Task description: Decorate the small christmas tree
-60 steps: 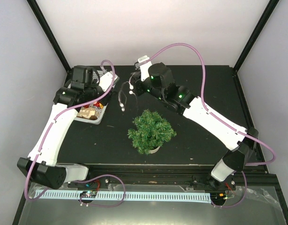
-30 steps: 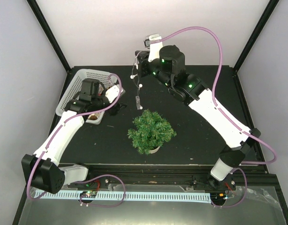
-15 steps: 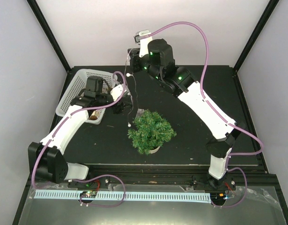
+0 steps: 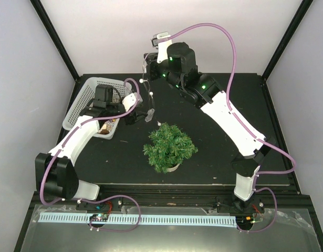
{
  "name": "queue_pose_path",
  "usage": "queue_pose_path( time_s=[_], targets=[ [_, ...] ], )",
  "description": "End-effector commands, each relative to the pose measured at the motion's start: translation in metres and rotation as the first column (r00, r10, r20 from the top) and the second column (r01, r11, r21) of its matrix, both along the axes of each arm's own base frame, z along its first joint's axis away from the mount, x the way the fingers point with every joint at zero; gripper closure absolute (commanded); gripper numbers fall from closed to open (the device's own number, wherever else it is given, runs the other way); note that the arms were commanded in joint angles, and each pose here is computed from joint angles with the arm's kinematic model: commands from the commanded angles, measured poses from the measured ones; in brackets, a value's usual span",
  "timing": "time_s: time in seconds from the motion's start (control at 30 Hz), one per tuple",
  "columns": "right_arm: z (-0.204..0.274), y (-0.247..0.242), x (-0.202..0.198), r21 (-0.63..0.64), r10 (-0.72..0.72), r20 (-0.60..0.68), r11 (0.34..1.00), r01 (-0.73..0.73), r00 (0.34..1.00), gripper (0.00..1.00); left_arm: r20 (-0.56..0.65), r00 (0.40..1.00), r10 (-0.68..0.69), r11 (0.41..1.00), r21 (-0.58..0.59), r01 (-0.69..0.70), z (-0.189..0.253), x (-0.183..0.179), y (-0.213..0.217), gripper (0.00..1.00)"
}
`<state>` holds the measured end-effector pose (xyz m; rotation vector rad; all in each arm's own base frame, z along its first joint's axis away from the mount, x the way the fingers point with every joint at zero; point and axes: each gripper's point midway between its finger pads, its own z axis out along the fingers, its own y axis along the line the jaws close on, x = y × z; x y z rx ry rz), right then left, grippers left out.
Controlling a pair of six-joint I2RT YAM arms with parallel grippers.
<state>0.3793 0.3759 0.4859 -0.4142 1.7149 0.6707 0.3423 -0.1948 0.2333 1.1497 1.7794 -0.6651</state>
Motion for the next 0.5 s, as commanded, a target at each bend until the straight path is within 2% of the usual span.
queue_pose_path(
  time_s=[0.0,0.27,0.47],
  targets=[
    [0.013,-0.004,0.002,0.014,-0.009,0.032,1.0,0.008,0.999,0.99,0.041,0.998,-0.057,0.998,-0.033,0.058,0.005,-0.001,0.002,0.45],
    [0.014,-0.001,0.002,0.03,0.005,0.023,1.0,-0.005,1.0,0.99,0.035,0.99,-0.136,0.989,-0.056,0.138,-0.008,-0.014,-0.004,0.45],
    [0.014,0.003,0.0,0.046,0.031,0.008,0.998,-0.031,0.999,0.99,0.053,0.992,-0.113,0.991,-0.066,0.116,-0.019,-0.002,-0.005,0.45]
  ],
)
